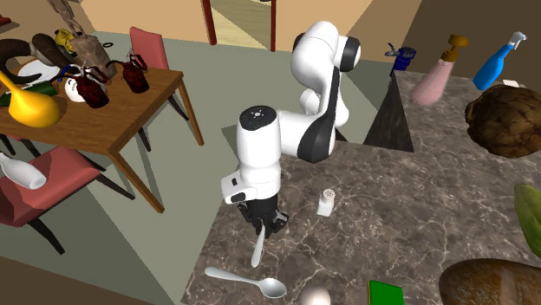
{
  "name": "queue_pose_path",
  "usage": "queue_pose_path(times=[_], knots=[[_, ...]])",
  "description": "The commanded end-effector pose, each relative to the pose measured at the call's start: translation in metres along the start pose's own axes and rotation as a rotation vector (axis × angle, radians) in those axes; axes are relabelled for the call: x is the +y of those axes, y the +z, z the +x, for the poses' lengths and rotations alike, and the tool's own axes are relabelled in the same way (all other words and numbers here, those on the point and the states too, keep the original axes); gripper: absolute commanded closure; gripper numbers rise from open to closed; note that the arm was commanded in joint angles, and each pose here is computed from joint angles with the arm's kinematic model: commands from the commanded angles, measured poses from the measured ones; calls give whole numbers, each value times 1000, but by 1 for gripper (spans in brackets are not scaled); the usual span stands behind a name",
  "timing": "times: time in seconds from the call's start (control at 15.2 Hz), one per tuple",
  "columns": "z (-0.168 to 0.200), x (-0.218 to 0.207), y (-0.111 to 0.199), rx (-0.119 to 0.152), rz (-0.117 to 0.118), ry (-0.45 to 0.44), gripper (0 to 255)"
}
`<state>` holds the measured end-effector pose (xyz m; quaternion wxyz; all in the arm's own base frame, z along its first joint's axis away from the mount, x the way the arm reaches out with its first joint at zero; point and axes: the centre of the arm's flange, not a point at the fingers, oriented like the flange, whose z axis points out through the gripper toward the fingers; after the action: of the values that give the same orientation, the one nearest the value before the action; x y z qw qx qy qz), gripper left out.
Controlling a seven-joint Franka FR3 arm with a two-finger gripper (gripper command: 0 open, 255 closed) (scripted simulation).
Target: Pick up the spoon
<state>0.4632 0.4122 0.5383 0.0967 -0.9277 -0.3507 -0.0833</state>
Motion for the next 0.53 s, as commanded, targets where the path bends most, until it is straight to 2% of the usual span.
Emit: queue_pose_path(times=[0.0,0.33,0.46], knots=[[0,0,0,0,0,0,255],[0,0,0,0,0,0,255],[3,-1,-11,0,0,0,255]])
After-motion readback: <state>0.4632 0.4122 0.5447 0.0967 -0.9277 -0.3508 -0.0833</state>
